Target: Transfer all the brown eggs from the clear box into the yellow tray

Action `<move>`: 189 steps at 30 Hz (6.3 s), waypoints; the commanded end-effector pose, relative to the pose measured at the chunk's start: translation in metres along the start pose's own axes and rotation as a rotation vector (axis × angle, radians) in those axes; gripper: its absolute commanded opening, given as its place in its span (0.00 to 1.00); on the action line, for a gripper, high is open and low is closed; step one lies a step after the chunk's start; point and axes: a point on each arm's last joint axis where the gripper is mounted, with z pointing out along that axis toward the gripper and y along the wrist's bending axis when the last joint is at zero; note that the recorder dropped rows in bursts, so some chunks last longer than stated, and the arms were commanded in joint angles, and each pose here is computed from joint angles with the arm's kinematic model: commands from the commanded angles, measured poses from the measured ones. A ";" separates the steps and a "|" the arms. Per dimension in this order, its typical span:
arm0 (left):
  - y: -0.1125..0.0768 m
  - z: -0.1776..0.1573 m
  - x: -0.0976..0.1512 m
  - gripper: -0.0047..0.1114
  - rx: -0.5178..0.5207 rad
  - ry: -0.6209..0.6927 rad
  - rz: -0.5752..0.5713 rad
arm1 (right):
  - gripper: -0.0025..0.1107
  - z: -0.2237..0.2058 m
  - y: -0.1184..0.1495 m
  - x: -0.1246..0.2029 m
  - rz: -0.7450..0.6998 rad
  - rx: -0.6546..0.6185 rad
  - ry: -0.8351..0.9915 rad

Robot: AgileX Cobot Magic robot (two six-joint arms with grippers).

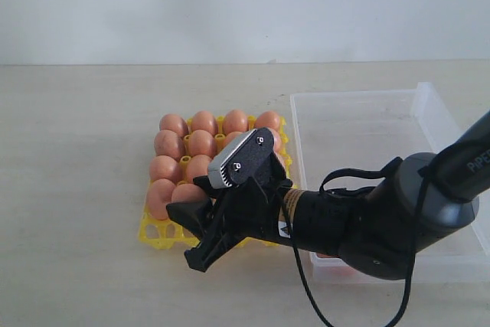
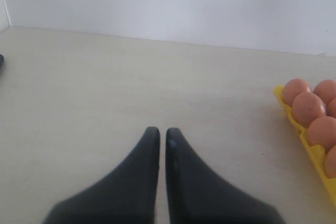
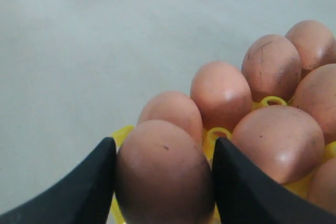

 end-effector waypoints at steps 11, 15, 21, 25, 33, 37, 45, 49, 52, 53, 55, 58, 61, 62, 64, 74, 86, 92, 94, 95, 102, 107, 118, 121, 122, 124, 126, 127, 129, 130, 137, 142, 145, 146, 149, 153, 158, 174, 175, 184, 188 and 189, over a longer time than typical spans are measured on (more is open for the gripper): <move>0.000 0.000 0.001 0.08 -0.001 0.001 0.003 | 0.20 0.000 0.003 -0.001 -0.019 -0.026 -0.009; 0.000 0.000 0.001 0.08 -0.001 0.001 0.003 | 0.39 0.000 0.002 -0.001 -0.016 -0.024 -0.009; 0.000 0.000 0.001 0.08 -0.001 0.001 0.003 | 0.45 0.000 0.002 -0.001 -0.014 -0.022 -0.010; 0.000 0.000 0.001 0.08 -0.001 0.001 0.003 | 0.43 0.000 0.002 -0.001 -0.014 -0.022 -0.010; 0.000 0.000 0.001 0.08 -0.001 0.001 0.003 | 0.43 0.000 0.002 -0.001 -0.016 -0.021 -0.010; 0.000 0.000 0.001 0.08 -0.001 0.001 0.003 | 0.43 0.000 0.002 -0.001 -0.014 -0.021 -0.010; 0.000 0.000 0.001 0.08 -0.001 0.001 0.003 | 0.43 0.000 0.000 -0.001 -0.001 -0.001 -0.010; 0.000 0.000 0.001 0.08 -0.001 0.001 0.003 | 0.43 0.000 0.000 -0.001 0.003 0.005 -0.009; 0.000 0.000 0.001 0.08 -0.001 0.001 0.003 | 0.43 0.000 0.000 -0.001 0.003 0.005 -0.009; 0.000 0.000 0.001 0.08 -0.001 0.001 0.003 | 0.43 0.000 0.000 -0.001 0.001 0.005 -0.006; 0.000 0.000 0.001 0.08 -0.001 0.001 0.003 | 0.43 -0.001 0.000 0.000 0.001 0.006 0.003; 0.000 0.000 0.001 0.08 -0.001 0.001 0.003 | 0.43 -0.001 0.000 -0.001 0.000 0.007 0.003; 0.000 0.000 0.001 0.08 -0.001 0.001 0.003 | 0.43 -0.001 0.000 -0.001 0.001 0.005 0.004; 0.000 0.000 0.001 0.08 -0.001 0.001 0.003 | 0.43 -0.001 0.000 -0.001 0.001 0.005 0.004; 0.000 0.000 0.001 0.08 -0.001 0.001 0.003 | 0.43 -0.001 0.000 -0.001 -0.001 0.005 0.007; 0.000 0.000 0.001 0.08 -0.001 0.001 0.003 | 0.43 -0.006 0.000 0.001 -0.043 0.015 0.153; 0.000 0.000 0.001 0.08 -0.001 0.001 0.003 | 0.02 -0.005 0.002 -0.004 -0.035 0.001 0.098; 0.000 0.000 0.001 0.08 -0.001 0.001 0.003 | 0.02 -0.005 0.003 -0.014 -0.015 -0.008 -0.014; 0.000 0.000 0.001 0.08 -0.001 0.001 0.003 | 0.02 -0.005 -0.001 -0.015 0.008 0.027 -0.022; 0.000 0.000 0.001 0.08 -0.001 0.001 0.003 | 0.02 -0.005 -0.004 -0.013 0.010 0.067 -0.006; 0.000 0.000 0.001 0.08 -0.001 0.001 0.003 | 0.02 -0.005 -0.006 -0.009 -0.052 0.080 0.041; 0.000 0.000 0.001 0.08 -0.001 0.001 0.003 | 0.02 -0.005 -0.008 -0.010 -0.053 0.110 0.021; 0.000 0.000 0.001 0.08 -0.001 0.001 0.003 | 0.02 -0.006 -0.010 -0.015 -0.060 0.133 -0.027; 0.000 0.000 0.001 0.08 -0.001 0.001 0.003 | 0.02 -0.005 -0.010 -0.017 -0.070 0.132 -0.039; 0.000 0.000 0.001 0.08 -0.001 0.001 0.003 | 0.02 -0.005 -0.011 -0.017 -0.071 0.133 -0.038; 0.000 0.000 0.001 0.08 -0.001 0.001 0.003 | 0.02 -0.002 -0.011 -0.019 -0.076 0.131 -0.039; 0.000 0.000 0.001 0.08 -0.001 0.001 0.003 | 0.02 0.002 -0.013 -0.020 -0.078 0.131 -0.044; 0.000 0.000 0.001 0.08 -0.001 0.001 0.003 | 0.02 0.005 -0.014 -0.019 -0.078 0.131 -0.044; 0.000 0.000 0.001 0.08 -0.001 0.001 0.003 | 0.02 0.009 -0.015 -0.018 -0.081 0.128 -0.043; 0.000 0.000 0.001 0.08 -0.001 0.001 0.003 | 0.02 0.011 -0.015 -0.017 -0.085 0.123 -0.039; 0.000 0.000 0.001 0.08 -0.001 0.001 0.003 | 0.02 0.011 -0.015 -0.016 -0.080 0.122 -0.034; 0.000 0.000 0.001 0.08 -0.001 0.001 0.003 | 0.12 0.011 -0.016 -0.014 -0.075 0.126 -0.009; 0.000 0.000 0.001 0.08 -0.001 0.001 0.003 | 0.30 0.010 -0.017 -0.011 -0.078 0.132 0.022; 0.000 0.000 0.001 0.08 -0.001 0.001 0.003 | 0.35 0.010 -0.017 -0.011 -0.077 0.133 0.029; 0.000 0.000 0.001 0.08 -0.001 0.001 0.003 | 0.41 0.010 -0.017 -0.010 -0.077 0.134 0.040; 0.000 0.000 0.001 0.08 -0.001 0.001 0.003 | 0.42 0.010 -0.017 -0.010 -0.077 0.135 0.041; 0.000 0.000 0.001 0.08 -0.001 0.001 0.003 | 0.42 0.010 -0.017 -0.010 -0.076 0.133 0.042; 0.000 0.000 0.001 0.08 -0.001 0.001 0.003 | 0.42 0.011 -0.011 -0.008 -0.111 0.067 0.058; 0.000 0.000 0.001 0.08 -0.001 0.001 0.003 | 0.42 0.011 -0.011 -0.008 -0.111 0.067 0.058; 0.000 0.000 0.001 0.08 -0.001 0.001 0.003 | 0.62 0.011 -0.011 -0.008 -0.108 0.068 0.061; 0.000 0.000 0.001 0.08 -0.001 0.001 0.003 | 0.62 0.011 -0.011 -0.008 -0.113 0.068 0.061; 0.000 0.000 0.001 0.08 -0.001 0.001 0.003 | 0.62 0.011 -0.011 -0.008 -0.113 0.068 0.061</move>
